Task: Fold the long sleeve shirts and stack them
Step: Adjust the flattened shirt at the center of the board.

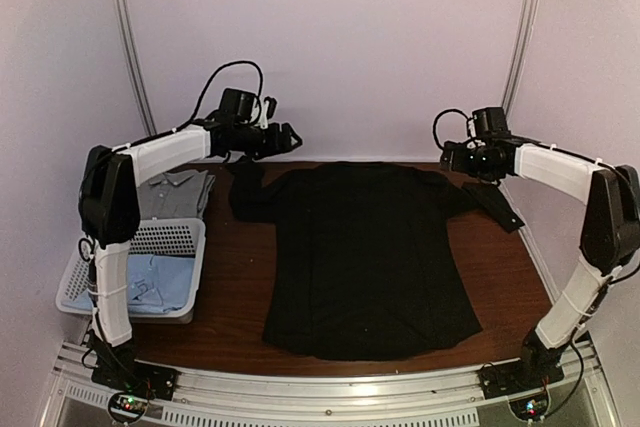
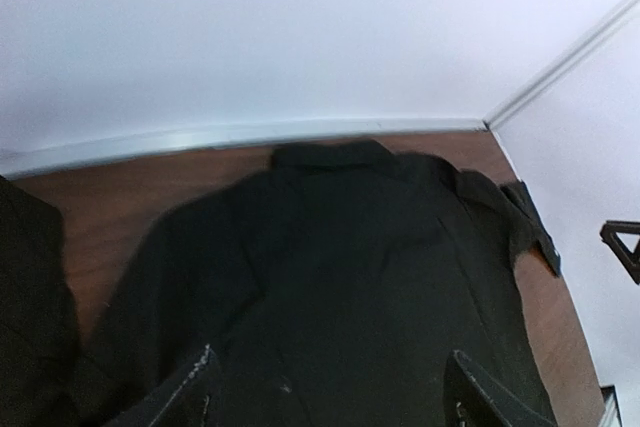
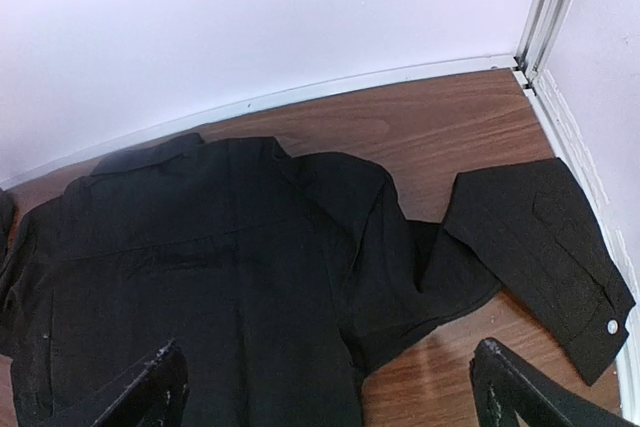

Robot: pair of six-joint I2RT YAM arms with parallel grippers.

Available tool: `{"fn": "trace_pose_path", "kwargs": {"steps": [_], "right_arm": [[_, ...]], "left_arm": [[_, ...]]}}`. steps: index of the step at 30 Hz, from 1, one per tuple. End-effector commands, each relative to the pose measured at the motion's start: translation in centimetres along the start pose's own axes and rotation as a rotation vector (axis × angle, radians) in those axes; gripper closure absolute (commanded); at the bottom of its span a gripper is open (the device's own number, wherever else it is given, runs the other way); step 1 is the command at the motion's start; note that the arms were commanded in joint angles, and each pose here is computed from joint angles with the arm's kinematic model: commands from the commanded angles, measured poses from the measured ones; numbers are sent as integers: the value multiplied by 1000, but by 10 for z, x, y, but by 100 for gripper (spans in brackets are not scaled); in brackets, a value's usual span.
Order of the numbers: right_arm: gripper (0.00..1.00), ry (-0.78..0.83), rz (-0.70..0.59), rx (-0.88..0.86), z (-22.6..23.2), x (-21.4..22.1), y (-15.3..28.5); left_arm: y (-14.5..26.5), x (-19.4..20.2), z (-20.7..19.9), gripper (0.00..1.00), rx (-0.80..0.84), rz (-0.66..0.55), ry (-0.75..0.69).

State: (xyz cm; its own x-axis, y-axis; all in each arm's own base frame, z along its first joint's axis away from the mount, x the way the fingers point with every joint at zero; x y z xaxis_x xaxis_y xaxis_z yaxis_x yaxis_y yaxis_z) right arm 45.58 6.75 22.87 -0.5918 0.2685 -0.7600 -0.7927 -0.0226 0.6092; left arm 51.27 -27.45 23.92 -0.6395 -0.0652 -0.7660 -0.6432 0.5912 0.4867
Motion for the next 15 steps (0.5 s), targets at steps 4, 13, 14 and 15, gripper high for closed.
{"fn": "trace_pose_path", "kwargs": {"steps": [4, 13, 14, 15], "right_arm": [[0, -2, 76, -25, 7, 58, 38], [0, 92, 353, -188, 55, 185, 69], [0, 98, 380, -205, 59, 198, 74], [0, 100, 405, -217, 63, 210, 79]], "left_arm": [[5, 64, -59, 22, 196, 120, -5], [4, 158, -79, 22, 289, 352, 10], [5, 166, -78, 22, 291, 371, 11], [6, 174, -78, 22, 290, 388, 9]]}}
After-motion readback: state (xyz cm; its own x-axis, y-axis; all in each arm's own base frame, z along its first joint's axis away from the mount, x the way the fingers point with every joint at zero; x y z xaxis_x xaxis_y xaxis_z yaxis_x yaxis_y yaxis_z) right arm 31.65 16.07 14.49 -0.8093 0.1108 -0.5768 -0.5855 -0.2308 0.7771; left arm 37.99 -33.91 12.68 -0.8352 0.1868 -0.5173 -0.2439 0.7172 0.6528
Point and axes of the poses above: each gripper's point midway between its finger pads, its own y axis back along the fingers, its own z axis along the line the jaws close on, x = y × z, the point moved 5 cm from there along y, back along the fingers, and after that the axes turned 3 degrees about -y, right-handed, at the moved point
